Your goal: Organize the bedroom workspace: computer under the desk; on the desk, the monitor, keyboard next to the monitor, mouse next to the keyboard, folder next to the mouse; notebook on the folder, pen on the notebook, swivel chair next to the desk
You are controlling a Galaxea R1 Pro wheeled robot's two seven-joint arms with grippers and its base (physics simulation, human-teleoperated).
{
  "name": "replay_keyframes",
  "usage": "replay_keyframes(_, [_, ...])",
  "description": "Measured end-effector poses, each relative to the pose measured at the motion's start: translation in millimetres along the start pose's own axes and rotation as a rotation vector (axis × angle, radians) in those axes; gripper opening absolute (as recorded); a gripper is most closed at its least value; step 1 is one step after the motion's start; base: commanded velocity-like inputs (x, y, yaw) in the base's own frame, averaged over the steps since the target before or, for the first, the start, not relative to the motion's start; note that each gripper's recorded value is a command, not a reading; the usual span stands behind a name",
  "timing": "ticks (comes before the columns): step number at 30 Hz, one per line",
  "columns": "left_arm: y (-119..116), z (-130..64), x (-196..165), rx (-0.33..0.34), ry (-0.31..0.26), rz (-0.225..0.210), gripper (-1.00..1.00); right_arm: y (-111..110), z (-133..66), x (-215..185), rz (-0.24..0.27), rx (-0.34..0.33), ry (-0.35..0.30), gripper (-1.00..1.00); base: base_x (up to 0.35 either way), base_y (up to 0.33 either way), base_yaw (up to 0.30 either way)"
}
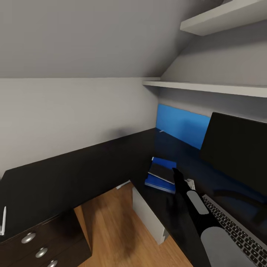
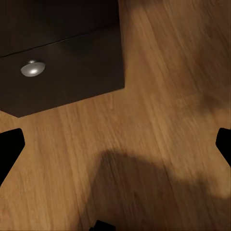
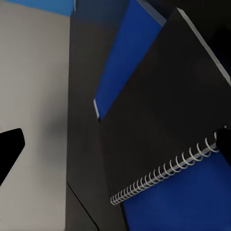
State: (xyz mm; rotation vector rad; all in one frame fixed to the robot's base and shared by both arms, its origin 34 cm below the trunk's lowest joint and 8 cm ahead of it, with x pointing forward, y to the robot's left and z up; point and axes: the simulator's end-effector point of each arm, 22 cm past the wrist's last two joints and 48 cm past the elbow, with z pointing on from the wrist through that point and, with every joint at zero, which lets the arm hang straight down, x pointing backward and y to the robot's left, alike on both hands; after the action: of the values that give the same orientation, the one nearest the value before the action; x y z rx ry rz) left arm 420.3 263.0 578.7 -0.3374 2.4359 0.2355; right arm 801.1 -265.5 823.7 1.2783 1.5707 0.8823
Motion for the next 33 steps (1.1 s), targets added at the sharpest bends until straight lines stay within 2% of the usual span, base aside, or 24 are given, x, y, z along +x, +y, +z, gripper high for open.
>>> replay_keyframes(9, [0.8, -11.1, -8.1, 0.002, 0.004, 0.002, 1.0, 15.4, -4.8, -2.9, 0.0, -0.006, 0.0, 1.0, 0.0, 0.0, 0.0])
replay_keyframes(12, [3.0, -14.3, -1.7, -0.001, 0.023, 0.01, 1.0, 22.5, -6.5, -2.2, -0.002, -0.012, 0.002, 1.0, 0.0, 0.0, 0.0])
replay_keyframes(18, [6.0, -15.2, 9.5, -0.007, 0.046, 0.023, 1.0, 65.1, -10.7, 36.8, -0.02, -0.092, 0.061, 1.0, 0.0, 0.0, 0.0])
replay_keyframes(25, [6.4, -15.2, 10.4, -0.007, 0.047, 0.024, 1.0, 78.2, -14.1, 67.5, -0.017, -0.111, 0.1, 1.0, 0.0, 0.0, 0.142])
replay_keyframes(29, [6.9, -15.1, 10.3, -0.008, 0.047, 0.024, 1.0, 79.9, -15.2, 77.8, -0.037, -0.112, 0.116, 1.0, 0.0, 0.0, 0.248])
replay_keyframes(33, [7.3, -15.0, 10.3, -0.009, 0.047, 0.025, 1.0, 79.9, -17.5, 97.8, -0.103, -0.106, 0.149, 1.0, 0.0, 0.0, 0.267])
